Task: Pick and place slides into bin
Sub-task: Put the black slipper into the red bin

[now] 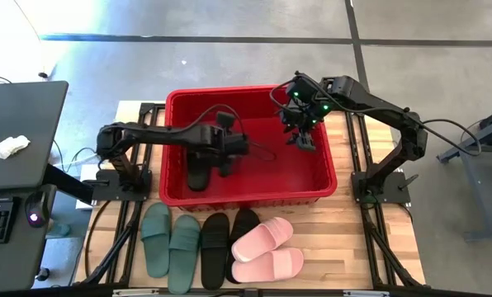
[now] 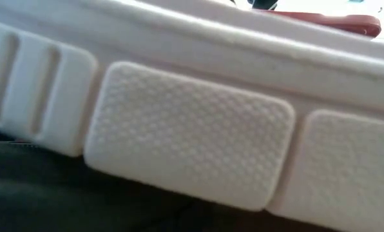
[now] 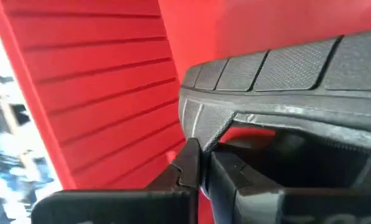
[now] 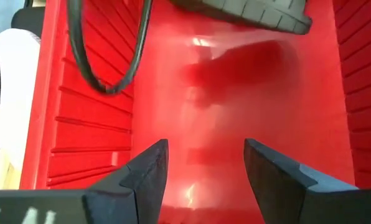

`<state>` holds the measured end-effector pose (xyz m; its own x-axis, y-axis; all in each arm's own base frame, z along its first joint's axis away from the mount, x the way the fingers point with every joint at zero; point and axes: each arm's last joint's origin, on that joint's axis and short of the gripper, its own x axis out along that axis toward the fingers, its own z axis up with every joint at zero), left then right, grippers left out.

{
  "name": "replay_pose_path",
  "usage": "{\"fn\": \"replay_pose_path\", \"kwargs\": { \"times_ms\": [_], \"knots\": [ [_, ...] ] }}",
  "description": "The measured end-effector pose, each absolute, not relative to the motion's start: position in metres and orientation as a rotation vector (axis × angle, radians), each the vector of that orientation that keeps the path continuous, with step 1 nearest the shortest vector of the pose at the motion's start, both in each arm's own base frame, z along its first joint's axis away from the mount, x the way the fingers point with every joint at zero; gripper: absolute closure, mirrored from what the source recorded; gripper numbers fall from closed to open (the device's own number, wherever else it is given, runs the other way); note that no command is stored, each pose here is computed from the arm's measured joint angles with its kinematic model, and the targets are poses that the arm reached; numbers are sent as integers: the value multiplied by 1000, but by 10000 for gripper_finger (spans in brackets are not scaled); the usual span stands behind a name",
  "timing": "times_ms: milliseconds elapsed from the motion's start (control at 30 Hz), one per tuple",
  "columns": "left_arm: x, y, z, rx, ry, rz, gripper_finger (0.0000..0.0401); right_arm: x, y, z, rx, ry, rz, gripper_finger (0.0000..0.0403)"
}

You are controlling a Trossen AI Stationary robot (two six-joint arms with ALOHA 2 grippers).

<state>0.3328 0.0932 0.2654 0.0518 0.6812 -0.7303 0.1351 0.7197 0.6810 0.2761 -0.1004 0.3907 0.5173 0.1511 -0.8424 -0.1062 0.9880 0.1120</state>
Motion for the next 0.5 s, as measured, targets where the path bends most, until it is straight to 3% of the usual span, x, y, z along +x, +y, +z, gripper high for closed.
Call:
{"fn": "replay_pose_path", "kwargs": {
  "times_ms": [167, 500],
  "knots": [
    [343, 95, 244, 884, 1613, 307, 398, 277, -101, 391, 61, 1007, 143, 204],
    [364, 101, 214, 1091, 1686, 316, 399, 277, -102, 391, 72, 1028, 73, 204]
  ]
}}
